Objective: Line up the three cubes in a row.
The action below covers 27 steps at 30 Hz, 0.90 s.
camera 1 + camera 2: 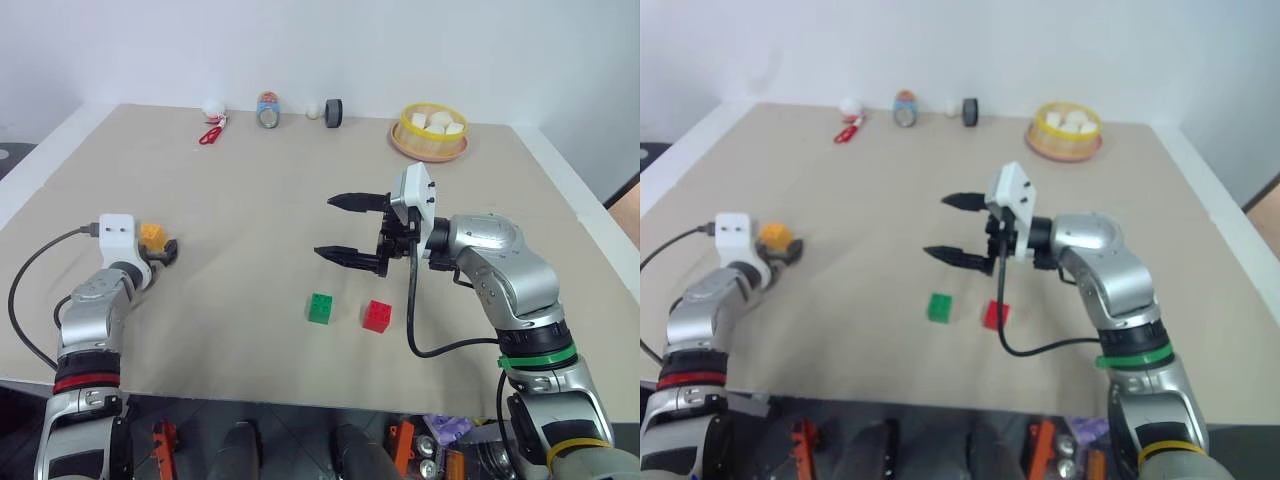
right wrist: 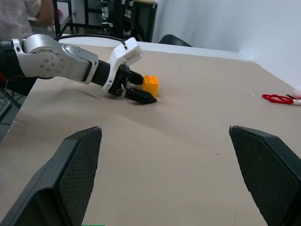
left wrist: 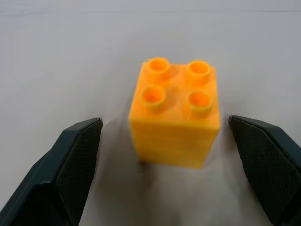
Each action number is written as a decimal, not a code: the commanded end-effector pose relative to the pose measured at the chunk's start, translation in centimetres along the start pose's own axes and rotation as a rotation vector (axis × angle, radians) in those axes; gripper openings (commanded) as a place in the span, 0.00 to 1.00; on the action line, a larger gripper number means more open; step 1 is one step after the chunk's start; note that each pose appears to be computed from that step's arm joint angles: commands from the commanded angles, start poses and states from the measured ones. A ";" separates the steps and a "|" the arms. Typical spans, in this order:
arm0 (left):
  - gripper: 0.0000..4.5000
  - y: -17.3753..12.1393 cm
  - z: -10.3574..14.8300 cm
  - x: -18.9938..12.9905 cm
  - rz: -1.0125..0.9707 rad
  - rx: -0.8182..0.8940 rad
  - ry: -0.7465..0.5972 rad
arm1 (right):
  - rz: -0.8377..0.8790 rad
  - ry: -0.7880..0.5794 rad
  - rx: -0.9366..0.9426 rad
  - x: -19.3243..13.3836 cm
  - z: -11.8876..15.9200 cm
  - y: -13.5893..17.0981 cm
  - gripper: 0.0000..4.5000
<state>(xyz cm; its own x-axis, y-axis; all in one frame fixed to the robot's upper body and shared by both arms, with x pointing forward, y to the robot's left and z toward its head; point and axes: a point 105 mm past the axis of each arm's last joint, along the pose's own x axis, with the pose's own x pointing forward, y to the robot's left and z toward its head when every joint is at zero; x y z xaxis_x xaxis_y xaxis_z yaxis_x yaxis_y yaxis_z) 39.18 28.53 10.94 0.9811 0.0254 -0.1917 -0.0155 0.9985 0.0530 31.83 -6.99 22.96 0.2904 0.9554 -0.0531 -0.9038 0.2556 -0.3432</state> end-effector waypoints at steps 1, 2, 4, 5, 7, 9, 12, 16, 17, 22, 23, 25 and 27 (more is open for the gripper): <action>0.99 -1.8 0.3 0.5 -0.081 0.023 -0.012 | -0.020 -0.034 -0.051 -0.7 1.6 -0.4 1.00; 0.99 -1.9 0.2 0.5 -0.084 0.020 -0.011 | -0.022 -0.033 -0.052 -0.7 1.6 -0.4 1.00; 0.99 -2.0 0.2 0.5 -0.086 0.016 -0.010 | -0.027 -0.029 -0.052 -0.8 1.6 -0.5 1.00; 0.99 -2.1 0.2 0.5 -0.087 0.015 -0.011 | -0.029 -0.028 -0.052 -0.9 1.6 -0.6 1.00; 0.99 -2.2 0.2 0.5 -0.088 0.013 -0.012 | -0.032 -0.024 -0.053 -0.9 1.5 -0.6 1.00; 0.99 -2.3 0.2 0.5 -0.089 0.010 -0.013 | -0.034 -0.021 -0.053 -0.9 1.4 -0.7 1.00; 0.99 -2.1 0.2 0.4 -0.076 0.024 -0.007 | -0.034 -0.021 -0.055 -0.8 1.4 -0.8 1.00; 0.99 -2.3 0.2 -0.1 -0.069 0.012 -0.023 | -0.031 -0.022 -0.054 -0.7 1.5 -0.8 1.00; 0.99 -2.3 0.1 -0.2 -0.064 0.005 -0.025 | -0.031 -0.021 -0.054 -0.7 1.5 -0.8 1.00; 0.99 -2.3 0.1 -0.5 -0.047 -0.023 -0.035 | -0.024 -0.018 -0.050 -0.7 1.4 -0.8 1.00; 0.99 -2.2 0.2 -0.6 -0.041 -0.027 -0.041 | -0.024 -0.019 -0.050 -0.7 1.4 -0.8 1.00; 0.99 -2.2 0.1 -0.5 -0.036 -0.033 -0.030 | -0.022 -0.021 -0.050 -0.7 1.5 -0.9 1.00; 0.99 -2.3 0.0 -0.5 -0.040 -0.037 -0.023 | -0.022 -0.021 -0.050 -0.6 1.5 -0.9 1.00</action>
<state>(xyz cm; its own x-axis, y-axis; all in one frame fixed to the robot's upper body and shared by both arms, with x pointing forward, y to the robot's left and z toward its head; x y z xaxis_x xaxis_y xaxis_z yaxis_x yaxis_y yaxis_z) 38.74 26.86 11.01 0.9862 0.0080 -0.1655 -0.0056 0.9999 0.0149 32.07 -7.38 22.98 0.3020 0.9512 -0.0630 -0.9009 0.2632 -0.3451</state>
